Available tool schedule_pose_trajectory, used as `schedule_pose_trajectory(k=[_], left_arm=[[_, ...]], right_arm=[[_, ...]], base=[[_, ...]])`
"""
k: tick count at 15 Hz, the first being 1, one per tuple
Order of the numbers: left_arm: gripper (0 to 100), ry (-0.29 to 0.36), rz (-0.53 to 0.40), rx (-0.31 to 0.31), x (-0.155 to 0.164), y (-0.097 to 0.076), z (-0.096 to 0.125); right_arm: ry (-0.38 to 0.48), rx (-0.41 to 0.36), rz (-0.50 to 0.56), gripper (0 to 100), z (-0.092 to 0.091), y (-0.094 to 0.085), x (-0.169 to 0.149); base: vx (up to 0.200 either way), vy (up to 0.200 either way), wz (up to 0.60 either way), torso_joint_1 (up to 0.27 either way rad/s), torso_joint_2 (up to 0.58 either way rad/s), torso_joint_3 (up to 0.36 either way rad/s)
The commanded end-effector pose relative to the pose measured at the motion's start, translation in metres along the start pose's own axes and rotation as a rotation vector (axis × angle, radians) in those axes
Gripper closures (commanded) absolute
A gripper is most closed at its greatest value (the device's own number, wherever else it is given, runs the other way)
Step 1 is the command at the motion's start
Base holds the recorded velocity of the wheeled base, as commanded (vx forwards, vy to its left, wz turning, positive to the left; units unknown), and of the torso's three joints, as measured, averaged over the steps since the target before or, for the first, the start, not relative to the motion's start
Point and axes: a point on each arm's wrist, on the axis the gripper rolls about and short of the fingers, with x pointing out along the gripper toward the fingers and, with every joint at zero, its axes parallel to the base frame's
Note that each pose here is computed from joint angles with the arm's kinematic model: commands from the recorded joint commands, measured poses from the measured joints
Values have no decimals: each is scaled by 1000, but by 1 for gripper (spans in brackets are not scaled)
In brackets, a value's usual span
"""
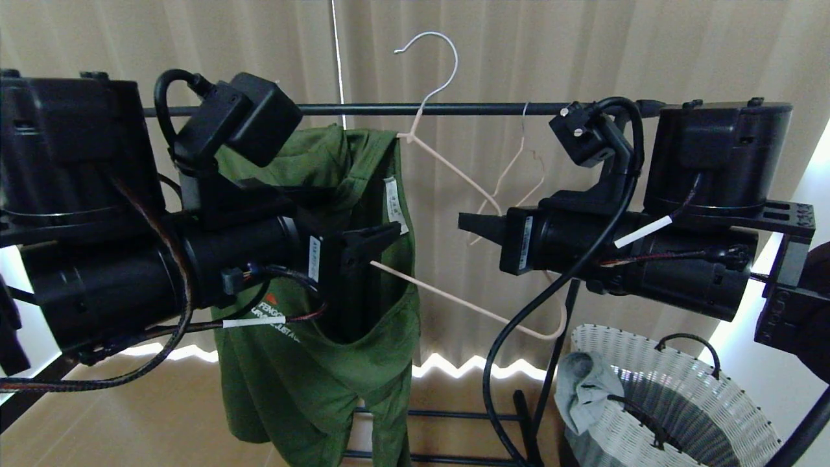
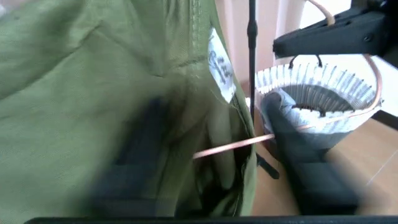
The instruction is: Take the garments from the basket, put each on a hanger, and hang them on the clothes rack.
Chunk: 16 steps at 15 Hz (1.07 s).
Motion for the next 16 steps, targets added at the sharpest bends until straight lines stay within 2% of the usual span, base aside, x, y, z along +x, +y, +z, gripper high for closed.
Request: schedule_pose_trajectory(k=[1,4,7,9,11,12,13,16], left_arm=[[0,-42,8,2,-8,1,7],[0,-87,16,2,-19,2,14],[0,-102,12,5,-29,2,14],[0,-120,-73,22,-43,0,10],[0,-156,-90,64,-56,0,15],[0,-166,-73,99,-61,2,16],[0,-166,-32,160,-64,9,16],[0,-123,88,337,-63,33,10]], right_arm=[[-9,-1,3,100,2,1,-4],[-15,-2,-10,100,4,-3,-5],[-36,-1,-44,100,10,-13,-12],[-52,1,-63,100,14,-18,-19],[-52,-31,-73,100,12,-20,-29],[-50,-41,-83,100,10,-23,-35],[-48,-49,-88,100,9,-24,-40],[-18,-98,-114,100,0,-32,-47]], base=[[0,0,0,0,0,0],[0,0,0,0,0,0],[0,0,0,0,0,0],[0,0,0,0,0,0],[0,0,0,0,0,0],[0,0,0,0,0,0],[0,0,0,0,0,0],[0,0,0,0,0,0]])
